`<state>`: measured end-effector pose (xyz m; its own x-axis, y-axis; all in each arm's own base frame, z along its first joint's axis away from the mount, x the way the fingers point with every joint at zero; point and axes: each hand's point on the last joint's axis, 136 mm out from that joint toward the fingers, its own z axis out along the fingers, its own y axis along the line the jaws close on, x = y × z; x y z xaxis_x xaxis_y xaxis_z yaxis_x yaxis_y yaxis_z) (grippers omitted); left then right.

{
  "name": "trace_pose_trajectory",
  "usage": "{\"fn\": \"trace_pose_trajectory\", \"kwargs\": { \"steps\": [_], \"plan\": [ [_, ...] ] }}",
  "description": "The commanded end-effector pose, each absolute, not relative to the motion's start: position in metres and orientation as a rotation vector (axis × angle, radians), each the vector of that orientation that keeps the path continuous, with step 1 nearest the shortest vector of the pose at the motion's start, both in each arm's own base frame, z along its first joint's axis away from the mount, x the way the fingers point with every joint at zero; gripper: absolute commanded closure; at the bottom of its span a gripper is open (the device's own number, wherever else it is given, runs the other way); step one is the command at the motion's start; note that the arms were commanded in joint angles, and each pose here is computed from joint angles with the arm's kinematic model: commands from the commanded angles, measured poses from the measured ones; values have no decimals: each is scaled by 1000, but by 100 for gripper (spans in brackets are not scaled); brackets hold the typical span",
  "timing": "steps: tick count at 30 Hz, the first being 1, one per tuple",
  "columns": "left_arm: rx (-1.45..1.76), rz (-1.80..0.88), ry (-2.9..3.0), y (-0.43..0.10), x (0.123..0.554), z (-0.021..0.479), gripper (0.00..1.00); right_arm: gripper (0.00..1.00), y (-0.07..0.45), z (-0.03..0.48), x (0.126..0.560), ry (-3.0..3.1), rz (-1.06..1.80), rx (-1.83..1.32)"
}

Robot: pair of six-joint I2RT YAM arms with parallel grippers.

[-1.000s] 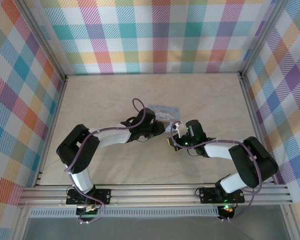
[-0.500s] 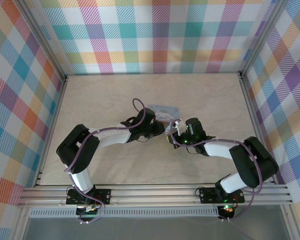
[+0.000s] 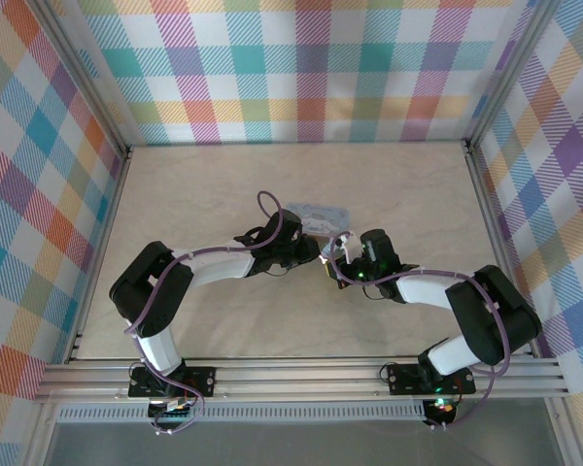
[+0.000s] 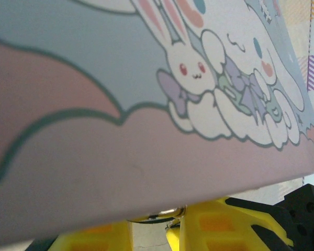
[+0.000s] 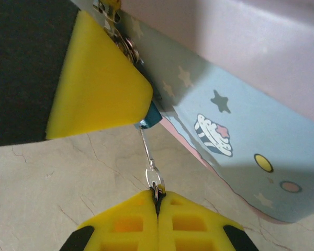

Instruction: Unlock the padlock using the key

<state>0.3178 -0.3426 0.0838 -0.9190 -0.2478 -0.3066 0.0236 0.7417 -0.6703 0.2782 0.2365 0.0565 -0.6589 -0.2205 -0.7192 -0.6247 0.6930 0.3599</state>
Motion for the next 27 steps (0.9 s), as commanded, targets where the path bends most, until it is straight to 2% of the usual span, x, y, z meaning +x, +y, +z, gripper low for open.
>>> {"fn": "trace_pose_trajectory", "kwargs": {
  "steps": [1, 27],
  "plan": [
    [-133, -1044, 2502, -351, 319, 114, 78, 100, 237, 58, 277, 2234, 785, -668],
    [-138, -1049, 2501, -351, 318, 116, 78, 100, 251, 67, 283, 2180, 863, -668]
  ]
}}
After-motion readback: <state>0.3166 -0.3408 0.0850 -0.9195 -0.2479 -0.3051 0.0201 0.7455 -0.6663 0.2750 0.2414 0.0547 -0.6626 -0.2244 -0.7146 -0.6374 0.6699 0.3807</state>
